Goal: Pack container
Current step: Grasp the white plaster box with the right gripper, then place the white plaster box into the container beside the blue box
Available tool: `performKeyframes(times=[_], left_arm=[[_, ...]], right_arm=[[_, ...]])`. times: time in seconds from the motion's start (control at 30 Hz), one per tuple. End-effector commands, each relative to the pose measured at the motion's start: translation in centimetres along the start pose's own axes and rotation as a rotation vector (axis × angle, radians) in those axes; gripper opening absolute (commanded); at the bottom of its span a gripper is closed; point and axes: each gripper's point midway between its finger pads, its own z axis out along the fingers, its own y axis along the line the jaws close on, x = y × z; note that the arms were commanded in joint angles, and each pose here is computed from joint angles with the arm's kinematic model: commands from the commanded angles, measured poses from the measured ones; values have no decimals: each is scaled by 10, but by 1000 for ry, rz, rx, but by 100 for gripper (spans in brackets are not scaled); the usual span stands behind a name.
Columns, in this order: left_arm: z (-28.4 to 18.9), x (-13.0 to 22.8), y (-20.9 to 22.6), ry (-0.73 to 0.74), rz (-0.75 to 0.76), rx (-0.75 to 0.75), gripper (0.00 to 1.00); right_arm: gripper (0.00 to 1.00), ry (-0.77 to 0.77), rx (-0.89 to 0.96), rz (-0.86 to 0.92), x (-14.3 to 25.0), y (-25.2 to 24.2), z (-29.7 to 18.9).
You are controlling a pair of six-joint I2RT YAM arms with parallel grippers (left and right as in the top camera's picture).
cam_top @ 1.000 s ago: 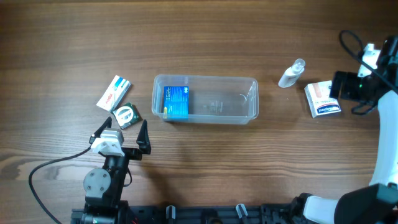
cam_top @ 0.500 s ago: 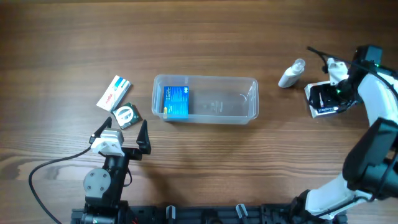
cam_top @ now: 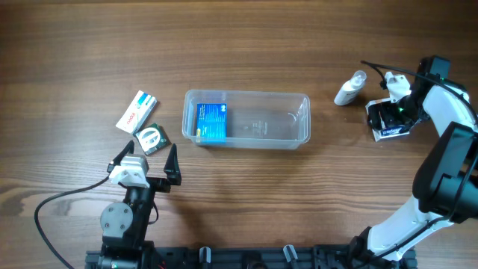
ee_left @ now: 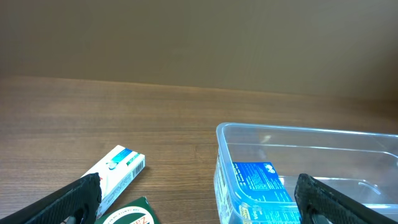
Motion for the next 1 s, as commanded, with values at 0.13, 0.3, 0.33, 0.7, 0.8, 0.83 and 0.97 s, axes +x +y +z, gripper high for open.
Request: performKeyframes(times=[0.13, 0.3, 0.33, 0.7, 0.8, 0.83, 0.97], left_arm=[[0, 2, 2, 0, 15, -9, 100], [0, 2, 2, 0, 15, -9, 100], [0, 2, 2, 0, 15, -9, 100], [0, 2, 2, 0, 15, -9, 100], [0, 2, 2, 0, 15, -9, 100], [0, 2, 2, 0, 15, -9, 100], [0, 2, 2, 0, 15, -9, 100]], right_arm=[[58, 20, -3, 192, 4, 0, 8], [59, 63, -19, 377, 5, 2, -21], [59, 66, -20, 408, 4, 3, -28], [54, -283, -41, 563, -26, 72, -230], [53, -365, -134, 527, -42, 137, -257], [53, -362, -159, 518, -46, 153, -257], [53, -394, -318, 308, -85, 273, -251]])
